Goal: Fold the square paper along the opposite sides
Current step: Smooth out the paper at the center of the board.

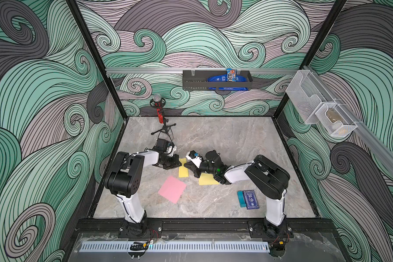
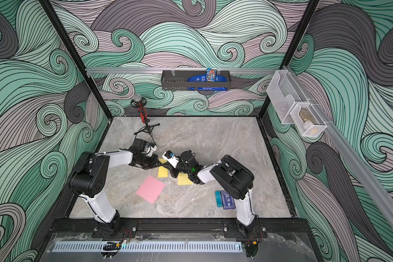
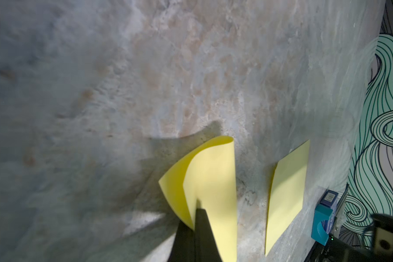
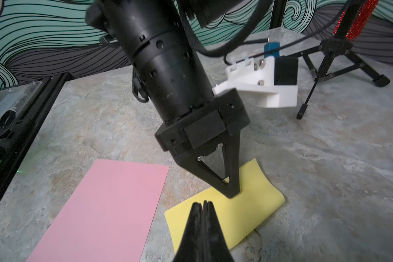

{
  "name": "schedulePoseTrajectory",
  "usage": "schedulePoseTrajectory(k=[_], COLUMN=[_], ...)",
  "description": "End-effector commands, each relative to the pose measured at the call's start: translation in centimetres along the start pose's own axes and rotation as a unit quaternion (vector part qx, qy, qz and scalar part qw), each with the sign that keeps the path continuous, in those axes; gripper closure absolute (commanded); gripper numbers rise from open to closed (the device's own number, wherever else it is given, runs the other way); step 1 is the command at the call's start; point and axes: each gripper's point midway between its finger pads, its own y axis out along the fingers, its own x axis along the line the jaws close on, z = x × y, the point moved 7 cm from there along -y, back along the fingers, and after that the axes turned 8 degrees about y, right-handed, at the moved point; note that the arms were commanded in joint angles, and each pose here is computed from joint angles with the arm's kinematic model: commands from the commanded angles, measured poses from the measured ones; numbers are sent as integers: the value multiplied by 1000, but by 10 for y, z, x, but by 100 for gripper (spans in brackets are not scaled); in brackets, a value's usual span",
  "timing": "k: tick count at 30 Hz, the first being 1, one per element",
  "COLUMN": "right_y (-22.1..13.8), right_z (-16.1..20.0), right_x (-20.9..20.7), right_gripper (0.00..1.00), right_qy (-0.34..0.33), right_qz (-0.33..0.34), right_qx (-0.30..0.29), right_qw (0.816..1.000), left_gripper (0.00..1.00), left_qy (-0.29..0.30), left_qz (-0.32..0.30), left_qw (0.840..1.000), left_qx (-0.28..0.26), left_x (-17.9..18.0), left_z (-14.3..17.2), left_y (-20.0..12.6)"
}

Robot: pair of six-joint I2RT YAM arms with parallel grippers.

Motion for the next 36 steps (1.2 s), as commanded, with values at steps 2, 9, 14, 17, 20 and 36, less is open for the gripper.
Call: schedulePoseTrajectory(k=[2,9,14,17,20,36], right_y=[7,9,-2,-10,-22,-54], right_z=[22,54,74,82,70,-28], right_x=[-2,-7,-3,1,10,-10], right_gripper=[100,100,100,100,100,100], right_qy=[18,33,43,46,50,53], right_qz=[-10,2,12,17,9,-25], right_qx=[35,82,108,118,101,-92], right_qw=[999,996,993,992,994,994], left_gripper=[100,100,100,100,100,100], left_qy=[-10,-12,-10,-8,-1,51], left_qz=[4,3,5,8,18,55], left_qw=[1000,1000,1000,1000,1000,997], left_qx=[12,13,10,7,4,12], left_x=[4,3,2,0,-5,-29], left_z=[4,5,4,3,3,7], left_y=[5,3,2,0,-3,0])
